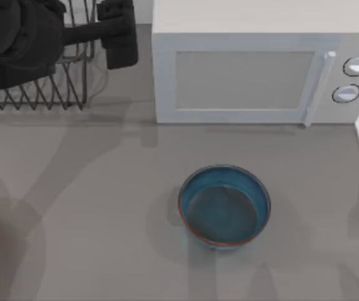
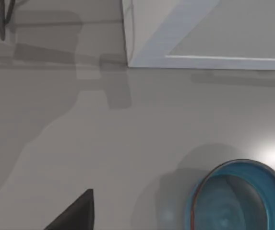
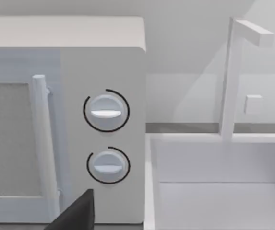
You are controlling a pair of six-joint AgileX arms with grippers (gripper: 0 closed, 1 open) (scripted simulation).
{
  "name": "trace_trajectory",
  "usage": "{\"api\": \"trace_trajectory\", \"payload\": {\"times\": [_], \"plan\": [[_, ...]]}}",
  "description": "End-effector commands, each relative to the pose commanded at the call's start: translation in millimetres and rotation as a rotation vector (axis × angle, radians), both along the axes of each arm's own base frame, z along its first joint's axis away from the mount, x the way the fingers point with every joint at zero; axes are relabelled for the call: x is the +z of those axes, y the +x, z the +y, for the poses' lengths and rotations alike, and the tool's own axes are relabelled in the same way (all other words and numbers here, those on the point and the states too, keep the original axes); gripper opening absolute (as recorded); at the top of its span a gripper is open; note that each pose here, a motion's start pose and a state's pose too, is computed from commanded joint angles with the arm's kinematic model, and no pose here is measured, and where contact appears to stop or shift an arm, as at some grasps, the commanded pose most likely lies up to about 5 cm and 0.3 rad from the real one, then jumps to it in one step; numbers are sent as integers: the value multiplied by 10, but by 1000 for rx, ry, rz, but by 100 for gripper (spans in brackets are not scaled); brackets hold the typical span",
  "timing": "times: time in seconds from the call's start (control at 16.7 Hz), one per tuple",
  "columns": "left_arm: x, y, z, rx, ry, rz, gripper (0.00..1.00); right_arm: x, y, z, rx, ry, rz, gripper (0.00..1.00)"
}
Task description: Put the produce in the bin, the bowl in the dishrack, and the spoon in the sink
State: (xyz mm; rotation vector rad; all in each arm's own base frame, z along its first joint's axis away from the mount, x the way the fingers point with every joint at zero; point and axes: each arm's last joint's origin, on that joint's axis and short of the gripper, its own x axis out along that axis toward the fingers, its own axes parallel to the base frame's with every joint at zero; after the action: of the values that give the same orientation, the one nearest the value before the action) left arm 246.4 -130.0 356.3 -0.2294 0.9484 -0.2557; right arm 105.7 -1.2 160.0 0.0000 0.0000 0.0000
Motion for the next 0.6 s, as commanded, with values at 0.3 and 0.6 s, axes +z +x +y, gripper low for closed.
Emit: {"api": "trace_trajectory", "payload": {"times": [0.3,0.6], "plan": [[-284,675,-1236,-28,116,357,100,0,0,0,0,0,0,100],[-806,668,-2179,-22,235,533,100,0,0,0,0,0,0,100]]}}
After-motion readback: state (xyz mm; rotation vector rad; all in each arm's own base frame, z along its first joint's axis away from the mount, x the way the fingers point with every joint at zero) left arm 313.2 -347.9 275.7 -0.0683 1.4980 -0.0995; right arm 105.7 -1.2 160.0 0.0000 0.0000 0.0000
